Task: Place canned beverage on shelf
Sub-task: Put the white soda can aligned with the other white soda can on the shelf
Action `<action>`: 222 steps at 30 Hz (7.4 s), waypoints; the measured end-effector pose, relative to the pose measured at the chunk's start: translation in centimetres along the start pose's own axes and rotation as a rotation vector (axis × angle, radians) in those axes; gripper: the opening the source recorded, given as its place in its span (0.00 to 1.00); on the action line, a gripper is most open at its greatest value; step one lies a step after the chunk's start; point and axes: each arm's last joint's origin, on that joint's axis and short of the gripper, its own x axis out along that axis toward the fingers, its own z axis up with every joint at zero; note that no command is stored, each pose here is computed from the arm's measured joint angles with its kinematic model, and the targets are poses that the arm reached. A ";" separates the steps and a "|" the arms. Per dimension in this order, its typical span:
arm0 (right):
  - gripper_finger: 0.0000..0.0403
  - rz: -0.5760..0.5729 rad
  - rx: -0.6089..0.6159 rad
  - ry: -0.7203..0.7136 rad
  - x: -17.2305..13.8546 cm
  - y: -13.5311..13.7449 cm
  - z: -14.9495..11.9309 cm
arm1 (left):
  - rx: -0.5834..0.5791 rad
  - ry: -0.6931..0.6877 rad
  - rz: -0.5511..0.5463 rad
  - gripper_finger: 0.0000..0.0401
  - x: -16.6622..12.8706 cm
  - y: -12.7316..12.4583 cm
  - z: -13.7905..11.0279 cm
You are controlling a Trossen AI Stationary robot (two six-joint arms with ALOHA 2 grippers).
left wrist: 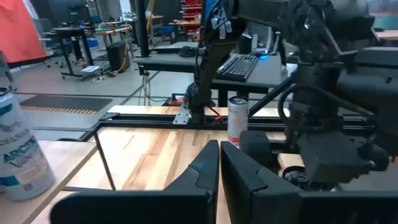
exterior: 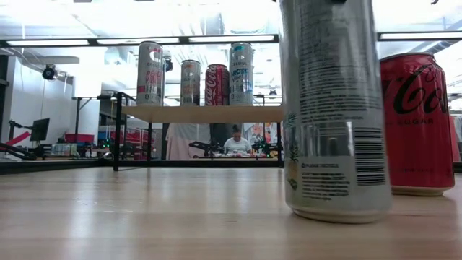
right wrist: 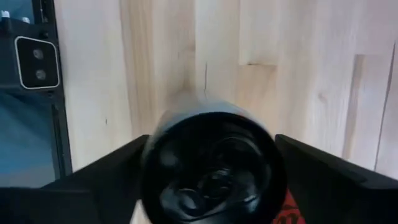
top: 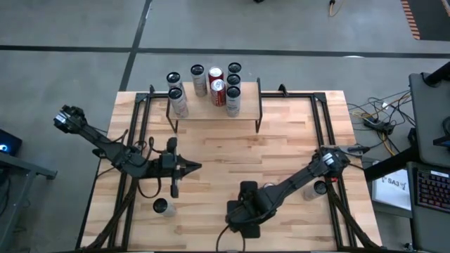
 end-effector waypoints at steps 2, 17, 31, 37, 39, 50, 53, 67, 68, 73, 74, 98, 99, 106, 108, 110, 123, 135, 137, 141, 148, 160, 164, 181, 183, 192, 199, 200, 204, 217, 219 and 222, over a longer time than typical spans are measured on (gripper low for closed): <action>0.66 -0.001 -0.003 0.000 0.1 -0.3 0.2 | 0.004 -0.002 0.030 0.00 0.0 0.1 0.0; 0.61 -0.239 0.033 -0.267 -7.3 -12.3 2.9 | 0.314 0.026 0.226 0.52 -1.0 2.5 0.5; 0.61 -0.308 -0.024 -0.559 -10.2 -17.3 5.6 | 0.284 0.153 0.211 0.84 1.2 3.1 -4.1; 0.61 -0.314 -0.058 -0.587 -10.4 -17.3 5.9 | 0.229 0.168 0.248 0.84 1.4 3.7 -4.9; 0.61 -0.315 -0.063 -0.592 -10.5 -17.3 5.9 | 0.216 0.171 0.263 0.84 1.6 4.0 -5.0; 0.61 -0.273 0.005 -0.630 -10.6 -17.5 6.2 | 0.215 0.178 0.367 0.82 4.0 4.9 -5.7; 0.61 -0.270 0.017 -0.635 -10.8 -17.5 6.2 | 0.232 0.193 0.404 0.76 4.5 5.0 -5.9; 0.94 -0.238 0.005 -0.703 -15.9 -17.4 5.2 | 0.273 0.075 0.155 0.56 2.4 6.8 -2.7; 0.96 -0.220 -0.010 -0.703 -16.8 -17.4 4.7 | 0.274 0.050 0.087 0.56 2.1 7.1 -2.3; 0.98 -0.123 -0.063 -0.798 -21.2 -17.2 2.1 | 0.294 -0.144 -0.373 0.56 0.6 7.6 -0.9; 0.98 -0.125 -0.072 -0.812 -21.7 -17.0 1.6 | 0.295 -0.164 -0.444 0.56 0.4 7.8 -0.8; 0.99 -0.108 -0.226 -1.424 -10.3 -12.0 4.6 | 0.248 -0.169 -0.514 0.56 0.7 8.2 -1.0; 0.99 -0.109 -0.225 -1.423 -10.2 -12.0 4.8 | 0.245 -0.167 -0.508 0.56 0.7 8.2 -1.0; 0.91 -0.121 -0.230 -1.421 -9.6 -12.3 6.0 | 0.235 -0.141 -0.463 0.56 0.9 8.3 -1.3; 0.82 -0.120 -0.228 -1.432 -9.8 -12.4 6.0 | 0.234 -0.143 -0.464 0.56 0.9 8.3 -1.2; 0.71 -0.116 -0.211 -1.436 -9.8 -12.4 6.0 | 0.231 -0.139 -0.464 0.56 0.8 8.4 -1.2; 0.59 -0.222 0.161 -1.480 -10.7 -13.3 5.9 | 0.349 0.024 -0.259 0.94 -2.0 9.7 0.0; 0.59 -0.531 0.664 -1.453 -7.8 -18.3 8.1 | 0.305 -0.180 0.305 0.83 -10.4 12.7 4.4; 0.59 -0.584 0.712 -1.436 -6.9 -19.4 9.2 | 0.285 -0.231 0.326 0.82 -11.4 13.0 4.7; 0.59 -0.701 0.802 -1.410 -6.1 -21.1 11.4 | 0.289 -0.267 0.334 0.80 -12.4 13.2 4.8; 0.59 -0.927 0.906 -1.320 -5.1 -23.7 14.5 | 0.304 -0.271 0.343 0.79 -12.6 13.2 4.8; 0.59 -1.058 1.068 -1.283 -2.6 -24.4 16.4 | 0.311 -0.239 0.340 0.79 -12.8 13.3 3.9; 0.59 -1.026 1.123 -1.307 -2.0 -24.5 16.3 | 0.300 -0.245 0.339 0.79 -13.1 13.3 3.4; 0.59 -1.061 1.142 -1.278 1.0 -27.0 16.5 | 0.255 -0.288 0.339 0.79 -14.2 13.6 3.1; 0.59 -1.062 1.145 -1.278 1.0 -27.4 16.5 | 0.256 -0.285 0.339 0.79 -14.1 13.6 3.1; 0.59 -1.023 1.121 -1.278 1.0 -28.7 16.5 | 0.258 -0.279 0.337 0.79 -13.9 13.5 3.0; 0.83 -1.020 1.092 -1.261 1.1 -29.0 16.5 | 0.256 -0.283 0.338 0.79 -13.9 13.5 3.1; 0.86 -1.023 1.086 -1.254 1.3 -29.1 16.5 | 0.256 -0.283 0.338 0.79 -13.9 13.5 3.1; 0.90 -1.026 1.085 -1.255 1.0 -29.1 16.5 | 0.256 -0.276 0.336 0.79 -13.6 13.5 3.1; 0.90 -0.713 0.771 -1.363 -11.1 -25.3 14.5 | 0.251 -0.201 0.320 0.79 -11.6 13.0 2.8; 0.86 -0.584 0.678 -1.330 -14.9 -25.3 12.4 | 0.252 -0.173 0.315 0.79 -11.0 12.9 2.6; 0.77 -0.428 0.705 -1.245 -19.9 -27.4 7.9 | 0.255 -0.130 0.308 0.79 -9.6 12.7 2.6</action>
